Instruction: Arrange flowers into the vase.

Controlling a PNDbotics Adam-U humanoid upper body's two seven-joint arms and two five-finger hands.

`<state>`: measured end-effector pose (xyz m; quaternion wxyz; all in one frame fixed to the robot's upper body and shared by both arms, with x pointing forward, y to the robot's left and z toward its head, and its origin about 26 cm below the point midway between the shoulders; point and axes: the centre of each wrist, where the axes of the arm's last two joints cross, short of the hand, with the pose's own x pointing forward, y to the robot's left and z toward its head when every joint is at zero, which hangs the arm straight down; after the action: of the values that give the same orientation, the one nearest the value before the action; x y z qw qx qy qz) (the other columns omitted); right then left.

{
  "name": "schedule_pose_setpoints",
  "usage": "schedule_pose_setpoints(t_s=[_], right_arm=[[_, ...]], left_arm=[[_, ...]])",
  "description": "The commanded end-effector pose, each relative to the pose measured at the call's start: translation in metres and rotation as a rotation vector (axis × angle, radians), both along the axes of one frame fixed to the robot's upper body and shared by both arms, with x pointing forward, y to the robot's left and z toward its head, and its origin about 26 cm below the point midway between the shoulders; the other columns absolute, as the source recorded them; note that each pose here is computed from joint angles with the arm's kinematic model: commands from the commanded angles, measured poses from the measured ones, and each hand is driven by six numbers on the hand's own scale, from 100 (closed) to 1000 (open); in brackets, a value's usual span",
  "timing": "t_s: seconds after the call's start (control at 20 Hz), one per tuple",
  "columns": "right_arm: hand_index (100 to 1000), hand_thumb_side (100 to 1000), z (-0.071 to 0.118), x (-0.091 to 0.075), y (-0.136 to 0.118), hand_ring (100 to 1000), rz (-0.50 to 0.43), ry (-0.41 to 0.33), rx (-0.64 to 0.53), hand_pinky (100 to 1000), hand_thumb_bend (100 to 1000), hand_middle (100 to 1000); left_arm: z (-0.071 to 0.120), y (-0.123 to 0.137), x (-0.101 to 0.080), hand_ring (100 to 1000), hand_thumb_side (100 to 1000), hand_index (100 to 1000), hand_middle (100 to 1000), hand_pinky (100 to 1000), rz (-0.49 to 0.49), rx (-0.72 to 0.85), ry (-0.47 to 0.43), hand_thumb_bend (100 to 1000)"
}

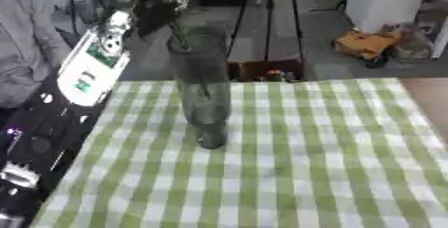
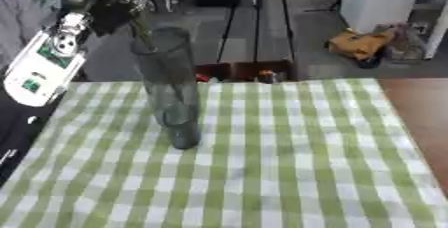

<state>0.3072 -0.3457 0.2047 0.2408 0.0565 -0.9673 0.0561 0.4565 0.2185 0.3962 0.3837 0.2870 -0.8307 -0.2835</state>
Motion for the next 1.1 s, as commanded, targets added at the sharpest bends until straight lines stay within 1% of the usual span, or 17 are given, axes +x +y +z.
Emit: schedule_pose_setpoints(t_s=[0.05, 0.3, 0.45, 0.6, 0.75, 0.9, 1.1], right_arm=[[813, 1000, 0.008, -0.004, 0.000, 665, -0.009, -0.021, -0.021, 651, 100, 561], [813, 1000, 0.008, -0.005, 0.000, 665, -0.010, -0.014, -0.018, 650, 100, 561], [812, 1000, 0.008, -0.005, 0.001, 664, -0.009, -0.015, -0.014, 649, 100, 561], [812, 1000, 0.007, -0.006, 0.002, 664, -0.009, -0.013, -0.012, 649, 100, 560], [812, 1000, 0.007, -0.006, 0.002, 664, -0.009, -0.010, -0.011, 649, 100, 560], [812, 1000, 0.007, -0.006, 0.002, 663, -0.011, -0.009, -0.007, 648, 100, 558], [812, 1000, 0.007, -0.007, 0.003, 663, -0.012, -0.009, -0.001, 648, 100, 555]], left_arm=[[0.018, 0.013, -0.007, 578, 711, 661, 569, 179, 0.003, 0.027, -0.001, 100], [0.018, 0.015, -0.008, 580, 731, 668, 573, 182, -0.007, 0.035, 0.031, 100], [0.014, 0.016, -0.005, 597, 768, 711, 594, 205, -0.007, 0.041, 0.063, 100], [0.010, 0.017, -0.003, 627, 795, 769, 627, 251, -0.024, 0.074, 0.119, 100], [0.010, 0.020, -0.003, 646, 814, 794, 648, 274, -0.038, 0.097, 0.165, 100], [0.009, 0.022, -0.002, 657, 853, 806, 662, 284, -0.043, 0.099, 0.188, 100], [0.005, 0.024, -0.001, 698, 853, 859, 714, 333, -0.049, 0.116, 0.227, 100]])
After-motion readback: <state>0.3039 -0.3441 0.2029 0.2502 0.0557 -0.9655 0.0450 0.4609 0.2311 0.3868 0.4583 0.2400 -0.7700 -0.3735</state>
